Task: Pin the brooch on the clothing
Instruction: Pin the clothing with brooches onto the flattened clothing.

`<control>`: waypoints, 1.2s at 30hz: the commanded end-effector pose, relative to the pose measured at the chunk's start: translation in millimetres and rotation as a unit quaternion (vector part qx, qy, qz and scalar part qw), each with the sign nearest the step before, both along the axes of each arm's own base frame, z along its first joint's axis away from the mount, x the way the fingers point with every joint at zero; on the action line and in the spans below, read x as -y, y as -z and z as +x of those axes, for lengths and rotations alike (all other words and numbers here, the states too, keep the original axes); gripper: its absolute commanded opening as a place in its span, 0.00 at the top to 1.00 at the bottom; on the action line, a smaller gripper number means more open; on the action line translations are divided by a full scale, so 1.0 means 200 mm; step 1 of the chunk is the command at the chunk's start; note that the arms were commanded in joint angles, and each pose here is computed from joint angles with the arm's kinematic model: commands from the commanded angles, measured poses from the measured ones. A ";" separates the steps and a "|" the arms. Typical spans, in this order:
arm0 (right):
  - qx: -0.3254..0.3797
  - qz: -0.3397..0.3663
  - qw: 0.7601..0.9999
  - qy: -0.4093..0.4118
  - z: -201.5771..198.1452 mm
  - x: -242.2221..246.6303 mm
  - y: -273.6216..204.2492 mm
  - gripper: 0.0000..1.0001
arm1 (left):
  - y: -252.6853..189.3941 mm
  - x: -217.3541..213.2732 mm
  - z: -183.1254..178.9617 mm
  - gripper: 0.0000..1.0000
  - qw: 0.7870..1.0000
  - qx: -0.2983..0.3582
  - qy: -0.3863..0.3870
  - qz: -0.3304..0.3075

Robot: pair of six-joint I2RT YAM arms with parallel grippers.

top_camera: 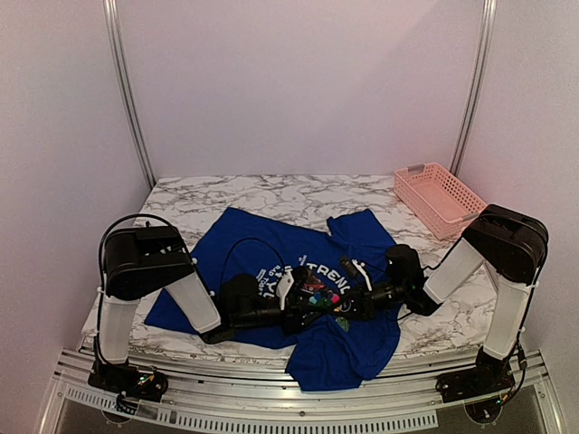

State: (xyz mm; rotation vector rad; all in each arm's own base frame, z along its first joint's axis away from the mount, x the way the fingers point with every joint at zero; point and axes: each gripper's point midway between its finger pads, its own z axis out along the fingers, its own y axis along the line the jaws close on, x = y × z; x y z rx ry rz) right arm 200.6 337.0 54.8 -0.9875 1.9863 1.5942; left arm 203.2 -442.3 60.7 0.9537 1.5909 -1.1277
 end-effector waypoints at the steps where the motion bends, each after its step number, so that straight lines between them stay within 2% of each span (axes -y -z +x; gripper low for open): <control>1: -0.003 -0.002 1.000 0.003 0.00 0.01 0.03 1.00 | -0.10 0.00 0.01 0.63 1.000 0.010 -0.010 -0.022; 12: -0.003 -0.002 1.000 0.002 0.01 0.01 0.03 1.00 | -0.09 -0.02 0.00 0.69 1.000 -0.003 -0.006 -0.013; 23: -0.002 0.000 1.000 0.000 0.00 0.01 0.02 1.00 | -0.04 0.00 -0.04 0.69 1.000 -0.009 0.022 0.002; 33: 0.020 0.019 1.000 -0.011 -0.04 0.03 -0.03 1.00 | -0.04 0.05 -0.07 0.78 0.998 -0.003 0.065 -0.004; 36: 0.027 0.025 0.999 -0.016 -0.05 0.03 -0.04 1.00 | -0.04 0.06 -0.08 0.78 0.997 -0.003 0.073 -0.005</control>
